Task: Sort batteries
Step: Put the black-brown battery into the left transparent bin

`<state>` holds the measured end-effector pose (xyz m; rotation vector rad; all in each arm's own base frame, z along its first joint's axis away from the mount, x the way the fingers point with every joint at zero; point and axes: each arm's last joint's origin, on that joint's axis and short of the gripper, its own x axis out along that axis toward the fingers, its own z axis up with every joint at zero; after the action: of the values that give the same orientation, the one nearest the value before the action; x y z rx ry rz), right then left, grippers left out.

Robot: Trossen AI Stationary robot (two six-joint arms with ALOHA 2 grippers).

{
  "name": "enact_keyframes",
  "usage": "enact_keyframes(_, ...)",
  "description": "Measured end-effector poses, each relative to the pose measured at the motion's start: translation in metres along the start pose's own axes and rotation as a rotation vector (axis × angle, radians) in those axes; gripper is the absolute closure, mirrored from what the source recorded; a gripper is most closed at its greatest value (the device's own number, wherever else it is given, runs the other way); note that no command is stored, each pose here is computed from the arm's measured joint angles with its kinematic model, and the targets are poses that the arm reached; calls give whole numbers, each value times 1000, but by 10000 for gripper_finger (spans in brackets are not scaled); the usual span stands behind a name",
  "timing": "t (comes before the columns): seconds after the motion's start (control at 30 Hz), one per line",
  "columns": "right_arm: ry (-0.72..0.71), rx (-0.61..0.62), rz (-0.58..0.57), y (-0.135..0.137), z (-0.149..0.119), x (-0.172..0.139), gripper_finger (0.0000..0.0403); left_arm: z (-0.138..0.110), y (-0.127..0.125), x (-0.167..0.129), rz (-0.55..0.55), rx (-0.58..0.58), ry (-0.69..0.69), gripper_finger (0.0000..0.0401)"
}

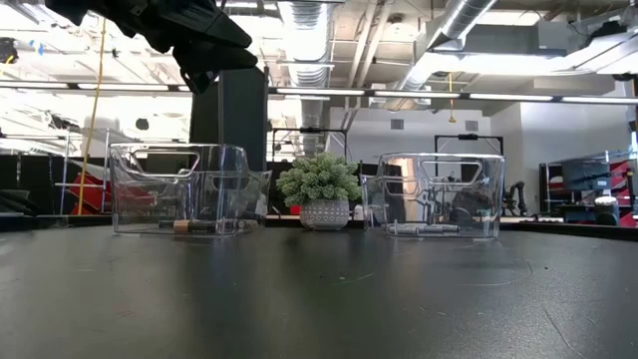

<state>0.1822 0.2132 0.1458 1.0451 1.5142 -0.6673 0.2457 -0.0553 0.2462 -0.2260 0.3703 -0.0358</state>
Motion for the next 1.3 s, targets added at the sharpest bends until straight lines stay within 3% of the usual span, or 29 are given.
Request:
enact_keyframes(0.2, -1, 2, -1, 0, 0, -1, 382, 0, 0, 0, 0, 0, 0, 285)
enact_keyframes(0.6, -10, 14, 17, 8, 23, -4, 380, 0, 0, 0, 0, -1, 0, 285)
enact_keyframes(0.9, -37, -3, 85, 22, 65, -13, 380, 0, 0, 0, 0, 0, 0, 285)
enact_keyframes(1.3, -157, 5, 312, 42, 135, -31, 380, 0, 0, 0, -8, 0, 3, 285)
